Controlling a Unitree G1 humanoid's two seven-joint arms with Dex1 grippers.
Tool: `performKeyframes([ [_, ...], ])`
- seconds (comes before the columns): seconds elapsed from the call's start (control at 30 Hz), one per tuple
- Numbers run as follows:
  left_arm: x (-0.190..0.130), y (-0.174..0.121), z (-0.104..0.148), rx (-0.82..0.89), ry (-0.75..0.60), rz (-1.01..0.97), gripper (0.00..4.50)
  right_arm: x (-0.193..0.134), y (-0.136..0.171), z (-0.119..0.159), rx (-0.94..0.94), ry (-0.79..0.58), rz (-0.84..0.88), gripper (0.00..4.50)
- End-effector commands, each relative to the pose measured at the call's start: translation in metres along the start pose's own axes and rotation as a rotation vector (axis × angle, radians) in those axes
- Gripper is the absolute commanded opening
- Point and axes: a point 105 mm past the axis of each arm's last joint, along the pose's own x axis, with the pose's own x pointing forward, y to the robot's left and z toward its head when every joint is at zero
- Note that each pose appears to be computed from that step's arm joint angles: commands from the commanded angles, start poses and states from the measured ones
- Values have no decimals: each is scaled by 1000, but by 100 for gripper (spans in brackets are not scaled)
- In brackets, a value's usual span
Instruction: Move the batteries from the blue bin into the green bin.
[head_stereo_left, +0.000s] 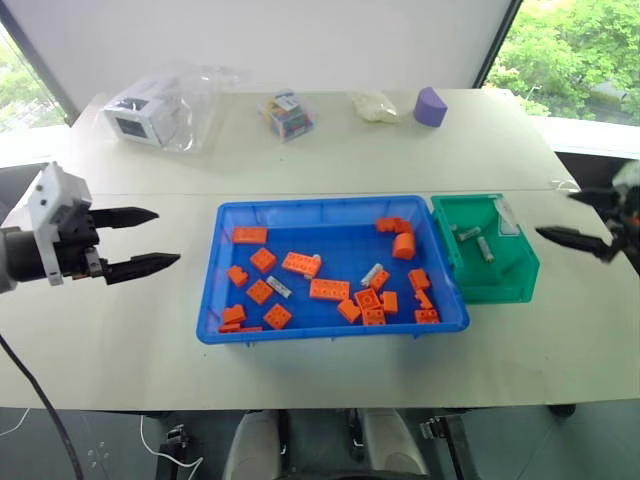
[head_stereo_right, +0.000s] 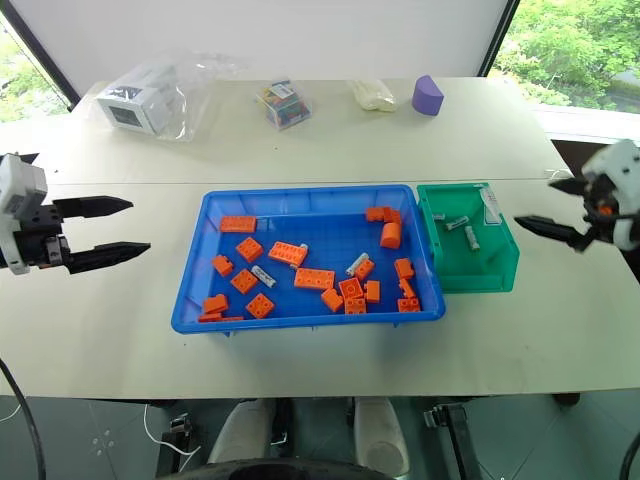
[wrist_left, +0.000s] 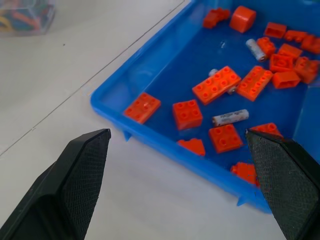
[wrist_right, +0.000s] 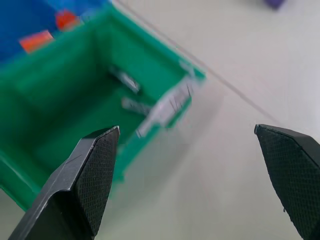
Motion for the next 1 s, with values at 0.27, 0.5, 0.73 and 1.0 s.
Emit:
performKeyframes([
  [0.27,16,-44,14,138,88,-289,450,93,125,104,-62,-181,426,445],
  [0.5,17,-21,-2,151,119,-203,450,155,210,121,-70,-157,553,353],
  [0.73,19,-23,2,130,80,-202,450,178,254,118,-30,-93,601,260],
  [1.0,19,-33,-1,114,73,-219,450,194,278,99,9,-5,621,260],
])
